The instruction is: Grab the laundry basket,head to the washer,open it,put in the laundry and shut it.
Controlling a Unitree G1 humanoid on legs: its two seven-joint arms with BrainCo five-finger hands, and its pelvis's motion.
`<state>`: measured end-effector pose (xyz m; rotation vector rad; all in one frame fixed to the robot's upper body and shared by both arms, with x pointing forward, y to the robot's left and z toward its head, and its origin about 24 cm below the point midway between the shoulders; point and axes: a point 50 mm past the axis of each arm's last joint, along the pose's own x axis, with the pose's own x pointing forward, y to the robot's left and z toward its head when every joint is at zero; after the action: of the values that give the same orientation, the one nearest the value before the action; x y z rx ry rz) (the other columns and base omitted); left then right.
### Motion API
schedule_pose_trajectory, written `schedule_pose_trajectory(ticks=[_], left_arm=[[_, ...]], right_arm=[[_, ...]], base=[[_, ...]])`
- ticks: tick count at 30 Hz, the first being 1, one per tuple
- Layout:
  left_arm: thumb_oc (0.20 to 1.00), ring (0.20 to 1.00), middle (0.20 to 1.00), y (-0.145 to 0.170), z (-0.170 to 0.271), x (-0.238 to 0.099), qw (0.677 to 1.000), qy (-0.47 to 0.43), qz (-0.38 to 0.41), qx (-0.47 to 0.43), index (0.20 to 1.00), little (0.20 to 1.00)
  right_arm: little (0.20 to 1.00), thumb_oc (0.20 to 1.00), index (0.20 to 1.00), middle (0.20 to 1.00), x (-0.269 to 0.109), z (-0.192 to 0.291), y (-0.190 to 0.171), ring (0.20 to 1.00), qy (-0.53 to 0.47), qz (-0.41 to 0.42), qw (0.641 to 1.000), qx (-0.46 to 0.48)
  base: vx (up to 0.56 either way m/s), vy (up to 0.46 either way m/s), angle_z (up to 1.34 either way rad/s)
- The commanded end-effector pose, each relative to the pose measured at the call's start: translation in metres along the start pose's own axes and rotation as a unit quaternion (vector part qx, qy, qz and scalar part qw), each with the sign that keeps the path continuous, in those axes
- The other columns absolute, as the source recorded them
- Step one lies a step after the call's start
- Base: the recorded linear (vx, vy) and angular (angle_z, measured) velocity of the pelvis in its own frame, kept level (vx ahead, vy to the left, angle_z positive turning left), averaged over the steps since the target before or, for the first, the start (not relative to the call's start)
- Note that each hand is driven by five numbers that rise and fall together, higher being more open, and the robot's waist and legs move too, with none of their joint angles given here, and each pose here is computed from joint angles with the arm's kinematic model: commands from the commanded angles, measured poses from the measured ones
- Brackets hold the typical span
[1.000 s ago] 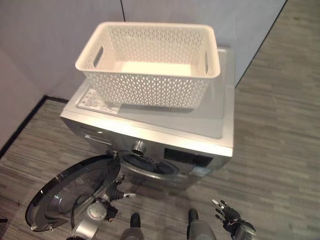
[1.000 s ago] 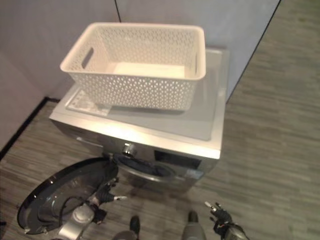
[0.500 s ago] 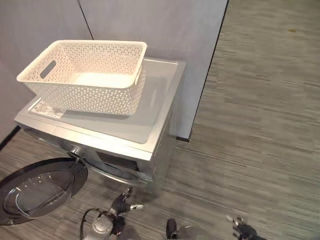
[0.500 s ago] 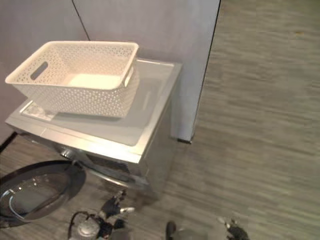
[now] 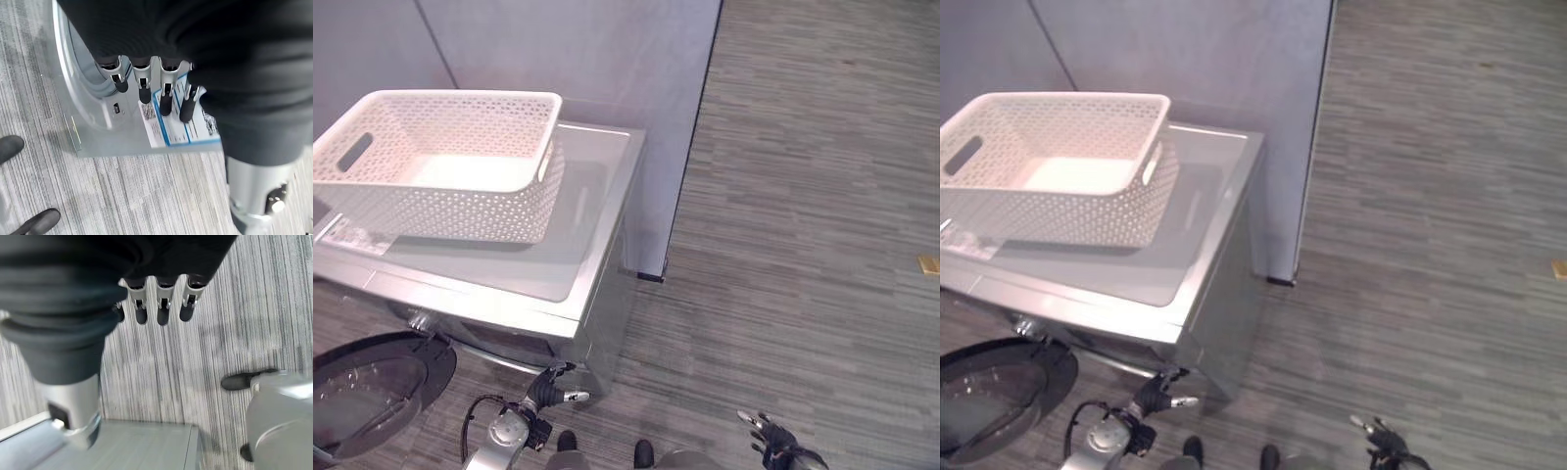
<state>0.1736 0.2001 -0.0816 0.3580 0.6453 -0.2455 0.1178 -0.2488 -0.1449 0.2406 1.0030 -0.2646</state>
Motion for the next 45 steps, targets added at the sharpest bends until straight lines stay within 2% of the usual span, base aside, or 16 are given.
schedule_pose_trajectory(ticks=[1, 11, 18, 24, 31, 39, 45], left_arm=[[1.000, 1.000, 1.000, 0.023, 0.028, 0.002, 0.997, -0.063, 0.040, 0.005, 1.000, 1.000], [1.000, 1.000, 1.000, -0.002, 0.021, -0.003, 0.996, -0.062, 0.002, -0.061, 1.000, 1.000], [1.000, 1.000, 1.000, 0.003, 0.033, 0.001, 0.996, -0.082, 0.011, -0.028, 1.000, 1.000], [1.000, 1.000, 1.000, 0.010, 0.053, 0.008, 0.993, -0.112, 0.030, 0.000, 1.000, 1.000], [1.000, 1.000, 1.000, 0.030, 0.069, 0.008, 0.988, -0.135, 0.070, 0.040, 1.000, 1.000], [1.000, 1.000, 1.000, 0.038, 0.066, 0.003, 0.987, -0.133, 0.086, 0.038, 1.000, 1.000], [1.000, 1.000, 1.000, 0.026, 0.053, -0.002, 0.991, -0.119, 0.062, 0.017, 1.000, 1.000]], right_arm=[[1.000, 1.000, 1.000, 1.000, 0.001, 0.001, 0.004, 1.000, -0.002, 0.011, 1.000, -0.021], [1.000, 1.000, 1.000, 1.000, 0.003, 0.036, -0.006, 1.000, -0.044, -0.001, 0.998, -0.048], [1.000, 1.000, 1.000, 1.000, 0.005, 0.052, -0.001, 1.000, -0.076, -0.016, 0.997, -0.031], [1.000, 1.000, 1.000, 1.000, 0.002, 0.031, -0.013, 1.000, -0.052, -0.051, 0.997, 0.024], [1.000, 1.000, 1.000, 1.000, 0.003, 0.010, -0.003, 1.000, -0.019, -0.040, 0.998, 0.045], [1.000, 1.000, 1.000, 1.000, 0.003, -0.009, 0.008, 1.000, 0.016, -0.021, 0.999, 0.021], [1.000, 1.000, 1.000, 1.000, 0.000, -0.021, 0.005, 1.000, 0.033, -0.021, 0.999, 0.001]], base=[[-0.16, -0.221, -0.15], [-0.05, -0.202, 0.37], [0.12, 0.167, 0.25], [0.31, 0.547, -0.25], [0.10, 0.472, -0.48], [0.05, 0.106, 0.09], [0.07, -0.038, -0.22]])
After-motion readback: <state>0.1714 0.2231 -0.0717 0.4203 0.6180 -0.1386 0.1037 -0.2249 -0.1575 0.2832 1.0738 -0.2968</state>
